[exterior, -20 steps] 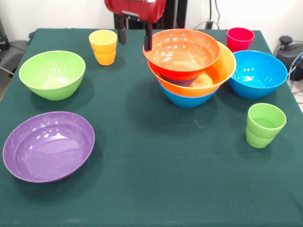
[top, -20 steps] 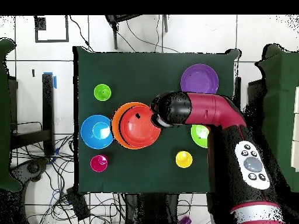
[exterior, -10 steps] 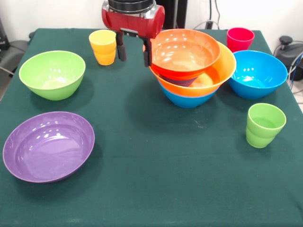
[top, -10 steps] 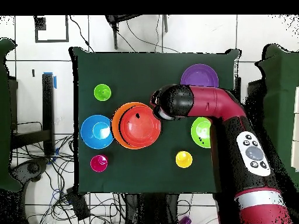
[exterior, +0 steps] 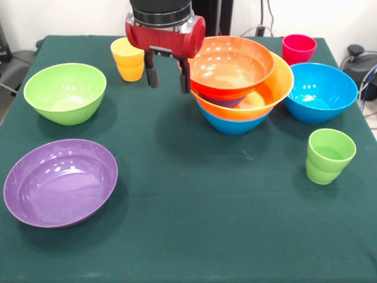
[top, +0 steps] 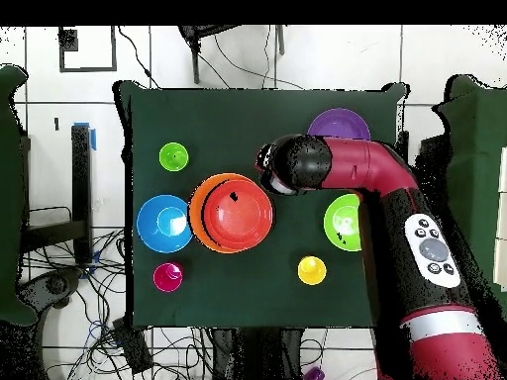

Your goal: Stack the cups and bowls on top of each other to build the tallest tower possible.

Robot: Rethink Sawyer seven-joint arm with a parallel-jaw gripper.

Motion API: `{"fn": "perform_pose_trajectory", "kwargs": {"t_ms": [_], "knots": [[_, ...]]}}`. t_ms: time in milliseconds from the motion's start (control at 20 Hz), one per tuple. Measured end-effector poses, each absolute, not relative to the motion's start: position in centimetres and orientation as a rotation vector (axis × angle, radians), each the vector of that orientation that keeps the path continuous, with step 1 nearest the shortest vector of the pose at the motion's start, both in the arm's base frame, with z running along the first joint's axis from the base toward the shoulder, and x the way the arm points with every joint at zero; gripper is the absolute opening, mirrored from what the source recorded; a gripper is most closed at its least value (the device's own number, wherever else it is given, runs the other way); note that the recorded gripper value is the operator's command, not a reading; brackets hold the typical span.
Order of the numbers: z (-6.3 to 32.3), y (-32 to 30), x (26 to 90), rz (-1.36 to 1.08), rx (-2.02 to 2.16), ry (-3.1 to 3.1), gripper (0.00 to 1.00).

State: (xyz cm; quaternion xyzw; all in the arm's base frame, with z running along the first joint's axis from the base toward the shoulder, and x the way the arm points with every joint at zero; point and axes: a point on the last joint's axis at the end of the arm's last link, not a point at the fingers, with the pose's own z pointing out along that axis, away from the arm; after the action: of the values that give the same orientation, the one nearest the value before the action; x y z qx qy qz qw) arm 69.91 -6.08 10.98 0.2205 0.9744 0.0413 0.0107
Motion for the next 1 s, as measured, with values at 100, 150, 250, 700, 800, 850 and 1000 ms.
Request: {"fn": "perform_pose_trajectory", "kwargs": {"t_ms": [100, 150, 250, 700, 800, 850, 1000], "knots": [[10.9, -6.2, 70.2, 0.135, 0.679, 3.037, 1.00], [10.9, -6.3, 70.3, 0.136, 0.676, 3.036, 1.00], [10.8, -6.4, 70.5, 0.139, 0.666, 3.032, 1.00], [11.6, -8.4, 71.7, 0.151, 0.644, 3.021, 1.00], [12.2, -9.2, 71.6, 0.149, 0.624, 3.036, 1.00], [12.5, -9.6, 71.6, 0.147, 0.617, 3.039, 1.00], [13.4, -10.5, 71.5, 0.141, 0.599, 3.048, 1.00]]}}
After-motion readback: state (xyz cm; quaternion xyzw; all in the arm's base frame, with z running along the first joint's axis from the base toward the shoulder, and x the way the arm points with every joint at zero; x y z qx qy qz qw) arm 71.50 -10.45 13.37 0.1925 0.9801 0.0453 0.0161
